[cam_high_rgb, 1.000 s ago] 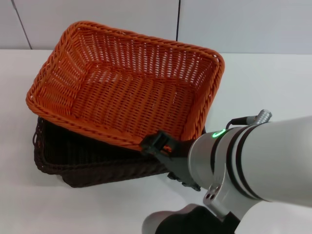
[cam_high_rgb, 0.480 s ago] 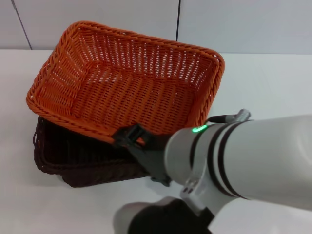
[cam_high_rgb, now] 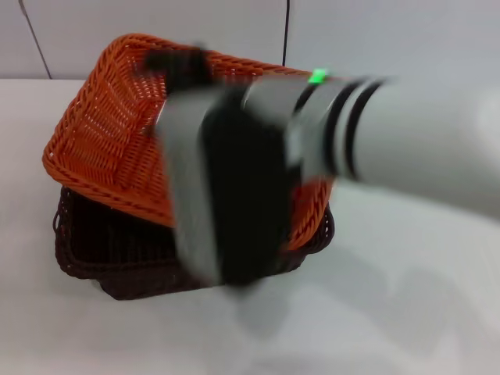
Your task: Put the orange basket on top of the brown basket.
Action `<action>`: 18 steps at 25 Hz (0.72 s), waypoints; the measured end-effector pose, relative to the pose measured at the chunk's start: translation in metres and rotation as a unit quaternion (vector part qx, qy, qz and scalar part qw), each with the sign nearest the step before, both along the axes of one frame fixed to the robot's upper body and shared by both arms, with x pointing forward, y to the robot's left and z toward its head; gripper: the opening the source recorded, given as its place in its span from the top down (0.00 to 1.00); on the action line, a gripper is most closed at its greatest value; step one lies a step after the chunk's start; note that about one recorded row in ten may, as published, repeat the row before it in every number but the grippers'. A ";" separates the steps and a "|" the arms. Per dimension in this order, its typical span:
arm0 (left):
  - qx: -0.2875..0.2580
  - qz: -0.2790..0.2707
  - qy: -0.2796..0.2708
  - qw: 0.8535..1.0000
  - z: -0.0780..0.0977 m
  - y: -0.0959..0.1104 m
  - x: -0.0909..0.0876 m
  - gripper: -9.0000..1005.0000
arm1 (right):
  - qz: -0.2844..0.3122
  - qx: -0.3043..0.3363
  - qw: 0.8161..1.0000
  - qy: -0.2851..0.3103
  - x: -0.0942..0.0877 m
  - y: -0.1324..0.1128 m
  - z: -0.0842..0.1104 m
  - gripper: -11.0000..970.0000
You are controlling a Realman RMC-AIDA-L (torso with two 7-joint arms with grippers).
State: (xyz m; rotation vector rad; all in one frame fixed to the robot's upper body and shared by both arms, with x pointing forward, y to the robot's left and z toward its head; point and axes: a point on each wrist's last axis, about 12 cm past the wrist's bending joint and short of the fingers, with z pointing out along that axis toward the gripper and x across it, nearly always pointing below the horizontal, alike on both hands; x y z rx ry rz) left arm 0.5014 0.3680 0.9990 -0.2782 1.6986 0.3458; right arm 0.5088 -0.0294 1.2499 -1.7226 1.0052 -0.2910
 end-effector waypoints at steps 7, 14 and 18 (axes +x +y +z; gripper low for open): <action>-0.001 0.009 0.000 1.000 0.000 0.003 -0.002 0.28 | -0.136 0.238 0.961 -0.030 0.053 -0.068 0.019 0.32; -0.005 0.030 -0.010 0.999 0.001 0.010 -0.006 0.28 | -0.197 0.489 0.849 -0.012 0.044 -0.137 0.018 0.32; -0.007 0.035 -0.040 0.999 0.006 0.012 -0.010 0.28 | -0.231 0.587 0.775 -0.034 0.005 -0.187 -0.016 0.32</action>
